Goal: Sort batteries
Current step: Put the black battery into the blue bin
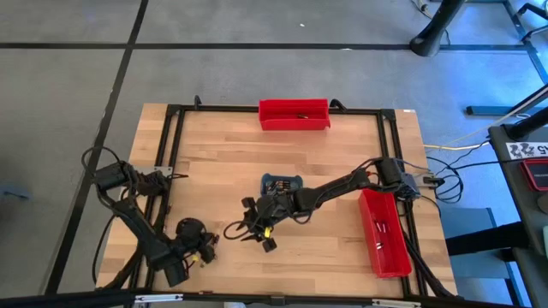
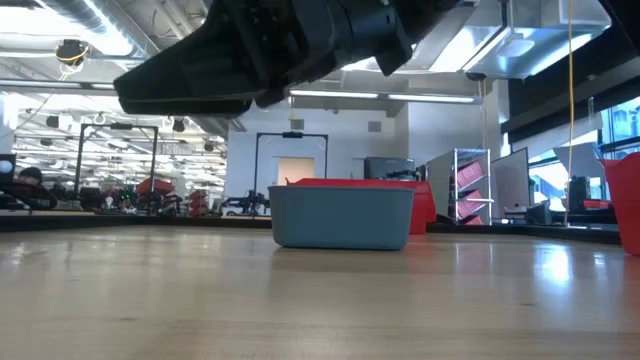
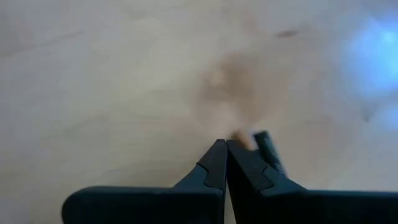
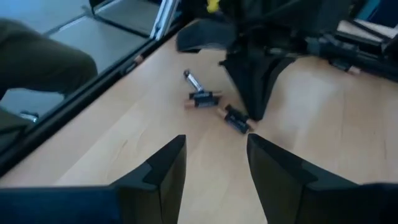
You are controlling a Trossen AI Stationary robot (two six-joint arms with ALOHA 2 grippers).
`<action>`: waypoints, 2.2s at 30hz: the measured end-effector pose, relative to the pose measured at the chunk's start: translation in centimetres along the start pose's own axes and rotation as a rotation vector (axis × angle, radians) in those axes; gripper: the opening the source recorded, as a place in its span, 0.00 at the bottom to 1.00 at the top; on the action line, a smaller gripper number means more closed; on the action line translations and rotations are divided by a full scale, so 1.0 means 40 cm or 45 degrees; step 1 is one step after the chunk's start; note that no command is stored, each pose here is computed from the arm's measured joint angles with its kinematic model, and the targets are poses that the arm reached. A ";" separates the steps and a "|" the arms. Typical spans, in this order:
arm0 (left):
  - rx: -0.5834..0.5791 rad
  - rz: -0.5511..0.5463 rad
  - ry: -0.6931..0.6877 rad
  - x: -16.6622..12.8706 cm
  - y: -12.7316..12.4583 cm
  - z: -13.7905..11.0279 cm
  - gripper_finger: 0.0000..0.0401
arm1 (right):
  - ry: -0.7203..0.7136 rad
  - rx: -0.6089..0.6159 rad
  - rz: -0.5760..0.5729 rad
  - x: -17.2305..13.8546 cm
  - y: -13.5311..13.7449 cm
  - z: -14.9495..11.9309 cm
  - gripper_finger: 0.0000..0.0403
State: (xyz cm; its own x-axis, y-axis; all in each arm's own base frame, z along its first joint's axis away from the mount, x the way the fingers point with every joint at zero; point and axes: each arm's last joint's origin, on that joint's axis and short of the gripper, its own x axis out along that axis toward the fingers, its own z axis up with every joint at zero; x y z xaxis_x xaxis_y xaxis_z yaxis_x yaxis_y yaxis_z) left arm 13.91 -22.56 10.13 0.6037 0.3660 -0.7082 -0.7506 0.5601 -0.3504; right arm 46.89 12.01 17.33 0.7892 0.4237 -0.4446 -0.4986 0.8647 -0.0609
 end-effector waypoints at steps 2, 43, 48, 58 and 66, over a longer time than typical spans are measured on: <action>0.039 -0.036 -0.002 0.017 -0.006 0.004 0.00 | 0.009 0.030 0.005 0.004 0.002 -0.004 0.43; 0.114 -0.048 0.054 -0.012 -0.022 0.064 0.00 | 0.147 0.031 0.117 0.275 -0.004 -0.233 0.21; 0.110 -0.053 0.057 -0.013 -0.023 0.063 0.00 | 0.165 0.057 0.078 0.279 -0.001 -0.241 0.19; 0.083 -0.081 0.074 -0.018 -0.026 0.056 0.00 | 0.178 0.216 0.009 0.254 -0.052 -0.223 0.19; 0.059 -0.092 0.107 -0.033 -0.019 0.043 0.00 | 0.364 0.265 -0.153 0.197 -0.114 -0.206 0.19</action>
State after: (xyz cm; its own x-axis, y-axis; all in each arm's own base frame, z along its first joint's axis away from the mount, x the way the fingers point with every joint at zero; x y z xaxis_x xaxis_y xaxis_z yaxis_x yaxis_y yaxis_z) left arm 14.14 -22.19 12.38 0.6300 0.2608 -0.7315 -0.6914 0.6173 -0.3753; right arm 52.45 9.18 6.73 0.6910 0.2488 -0.6787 -0.3018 0.9524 0.0419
